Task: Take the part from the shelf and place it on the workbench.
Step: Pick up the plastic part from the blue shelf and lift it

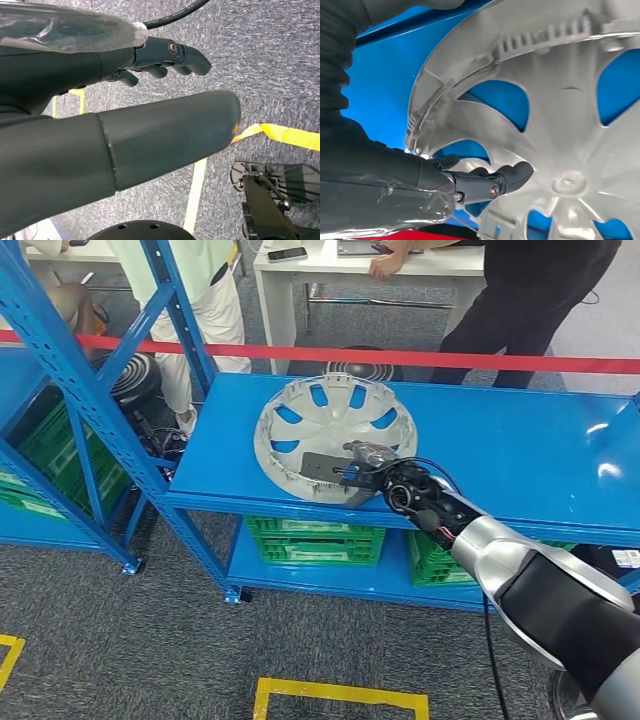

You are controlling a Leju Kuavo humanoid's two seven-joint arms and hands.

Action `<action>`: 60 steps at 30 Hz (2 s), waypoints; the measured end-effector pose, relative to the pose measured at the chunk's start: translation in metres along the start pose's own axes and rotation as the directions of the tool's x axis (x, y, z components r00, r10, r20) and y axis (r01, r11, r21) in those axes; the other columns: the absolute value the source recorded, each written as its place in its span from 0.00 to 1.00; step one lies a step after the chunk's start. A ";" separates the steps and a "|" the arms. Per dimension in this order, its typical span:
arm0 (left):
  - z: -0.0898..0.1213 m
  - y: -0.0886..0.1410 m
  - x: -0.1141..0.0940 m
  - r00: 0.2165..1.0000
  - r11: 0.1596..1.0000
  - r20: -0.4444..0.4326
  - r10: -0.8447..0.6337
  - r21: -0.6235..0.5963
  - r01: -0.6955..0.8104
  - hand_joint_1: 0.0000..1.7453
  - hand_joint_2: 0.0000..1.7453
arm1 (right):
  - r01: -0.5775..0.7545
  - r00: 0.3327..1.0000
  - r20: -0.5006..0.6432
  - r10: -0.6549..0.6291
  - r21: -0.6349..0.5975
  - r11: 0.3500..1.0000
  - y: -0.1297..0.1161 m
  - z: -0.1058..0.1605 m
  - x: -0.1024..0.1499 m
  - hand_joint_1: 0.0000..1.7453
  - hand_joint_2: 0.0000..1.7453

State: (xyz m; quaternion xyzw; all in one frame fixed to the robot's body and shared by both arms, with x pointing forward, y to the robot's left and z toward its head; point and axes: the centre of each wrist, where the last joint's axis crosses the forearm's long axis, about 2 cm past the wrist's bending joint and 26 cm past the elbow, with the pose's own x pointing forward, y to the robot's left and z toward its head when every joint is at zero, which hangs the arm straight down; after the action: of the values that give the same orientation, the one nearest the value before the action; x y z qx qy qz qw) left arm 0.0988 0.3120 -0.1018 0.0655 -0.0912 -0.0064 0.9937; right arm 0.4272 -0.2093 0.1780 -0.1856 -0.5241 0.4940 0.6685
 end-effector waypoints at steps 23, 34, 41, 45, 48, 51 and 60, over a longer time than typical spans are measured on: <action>0.000 -0.001 0.002 1.000 1.000 0.009 -0.020 -0.010 0.020 0.00 0.00 | 0.014 0.999 0.048 -0.014 0.000 1.000 0.007 -0.002 -0.022 0.00 1.00; 0.000 -0.001 0.002 1.000 1.000 0.012 -0.016 -0.011 0.016 0.00 0.00 | 0.014 0.998 0.060 -0.014 0.012 1.000 0.009 -0.002 -0.025 0.00 1.00; 0.000 -0.001 0.002 1.000 1.000 0.011 -0.014 -0.011 0.015 0.00 0.00 | 0.013 0.997 0.071 -0.015 0.032 0.999 0.011 -0.002 -0.026 0.01 1.00; 0.000 -0.001 0.002 1.000 1.000 0.011 -0.013 -0.011 0.013 0.00 0.00 | 0.014 0.997 0.074 -0.017 0.044 0.999 0.011 -0.002 -0.026 0.08 1.00; 0.000 -0.001 0.002 1.000 1.000 0.012 -0.012 -0.011 0.012 0.00 0.00 | 0.013 0.997 0.078 -0.017 0.053 0.999 0.011 -0.002 -0.025 0.29 1.00; 0.000 -0.001 0.002 1.000 1.000 0.014 -0.010 -0.011 0.011 0.00 0.00 | 0.012 0.997 0.081 -0.017 0.059 0.998 0.011 -0.002 -0.025 0.77 1.00; 0.000 -0.001 0.002 1.000 1.000 0.020 -0.001 -0.011 0.002 0.00 0.00 | 0.009 0.996 0.093 -0.016 0.076 0.997 0.011 -0.002 -0.022 0.91 1.00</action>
State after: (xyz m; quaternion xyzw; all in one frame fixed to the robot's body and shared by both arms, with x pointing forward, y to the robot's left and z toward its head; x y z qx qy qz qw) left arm 0.1006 0.3113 -0.1014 0.0599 -0.1008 -0.0084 0.9931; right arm 0.4245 -0.2230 0.1571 -0.1336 -0.5369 0.5173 0.6529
